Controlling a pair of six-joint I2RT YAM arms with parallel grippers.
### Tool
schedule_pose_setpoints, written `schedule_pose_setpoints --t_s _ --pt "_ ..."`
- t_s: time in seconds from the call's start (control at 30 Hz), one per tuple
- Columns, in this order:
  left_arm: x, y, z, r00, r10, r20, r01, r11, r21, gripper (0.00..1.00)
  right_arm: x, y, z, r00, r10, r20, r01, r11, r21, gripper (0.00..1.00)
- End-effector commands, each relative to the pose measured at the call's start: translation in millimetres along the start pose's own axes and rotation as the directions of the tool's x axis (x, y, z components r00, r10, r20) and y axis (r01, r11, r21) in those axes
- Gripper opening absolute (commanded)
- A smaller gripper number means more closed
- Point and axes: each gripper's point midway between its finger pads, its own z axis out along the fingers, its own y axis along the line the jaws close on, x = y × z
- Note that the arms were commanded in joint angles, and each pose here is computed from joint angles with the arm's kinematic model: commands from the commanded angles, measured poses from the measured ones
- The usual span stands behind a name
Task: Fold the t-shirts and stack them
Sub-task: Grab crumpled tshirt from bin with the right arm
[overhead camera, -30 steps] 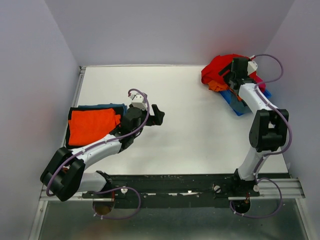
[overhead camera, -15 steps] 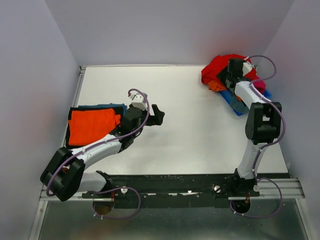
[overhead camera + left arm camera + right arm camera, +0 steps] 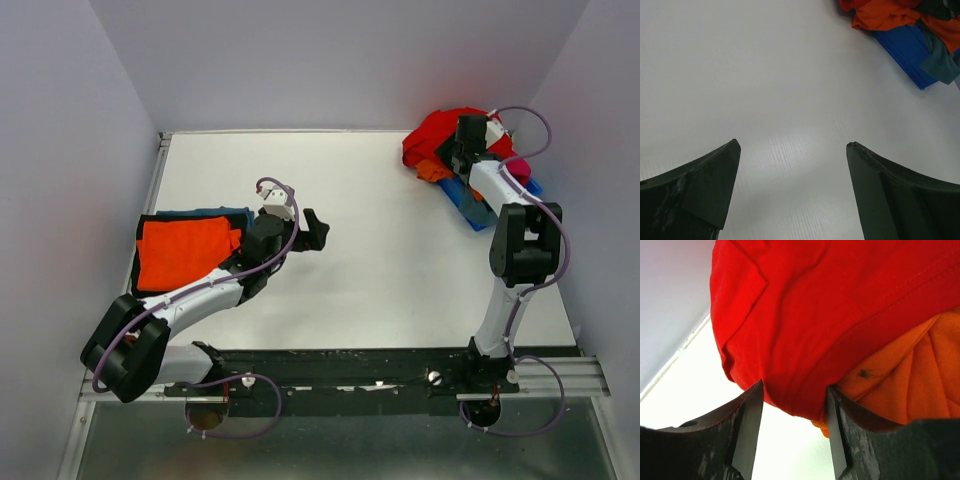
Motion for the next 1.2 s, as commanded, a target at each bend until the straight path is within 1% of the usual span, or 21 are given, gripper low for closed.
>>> schedule_pose_setpoints --t_s 0.0,0.37,0.87,0.93,0.97,1.03,1.17 --pt "-9.6 -6.7 1.4 1.0 0.01 0.018 -0.01 1.0 0.013 0.99 -20.3 15.0 -8.9 0.999 0.002 0.042 0.001 0.998 -0.057 0.59" --pt "-9.6 -7.2 2.3 1.0 0.01 0.017 -0.01 1.0 0.014 0.99 -27.0 19.1 -25.3 0.998 0.004 0.056 0.001 0.996 -0.084 0.59" --pt "-7.0 -8.0 4.0 1.0 0.011 0.007 -0.012 1.0 0.018 0.99 -21.2 27.7 -20.3 1.0 -0.009 0.023 0.011 0.993 -0.117 0.58" --pt "-7.4 -7.2 4.2 1.0 0.013 0.008 -0.013 1.0 0.015 0.99 -21.1 29.3 -19.8 1.0 -0.007 0.021 0.01 0.992 -0.124 0.56" --pt "-7.8 -8.1 4.2 1.0 0.013 0.009 -0.013 1.0 0.017 0.99 -21.0 30.7 -19.8 1.0 -0.006 0.021 0.009 0.991 -0.131 0.51" --pt "-7.4 -7.5 3.8 1.0 0.013 0.009 -0.013 1.0 0.015 0.99 -20.7 32.4 -17.0 1.0 -0.016 0.019 0.018 0.99 -0.141 0.44" --pt "-7.2 -6.7 4.1 1.0 0.014 0.008 -0.014 1.0 0.013 0.99 -19.6 31.9 -12.0 1.0 -0.027 0.016 0.029 0.991 -0.133 0.25"
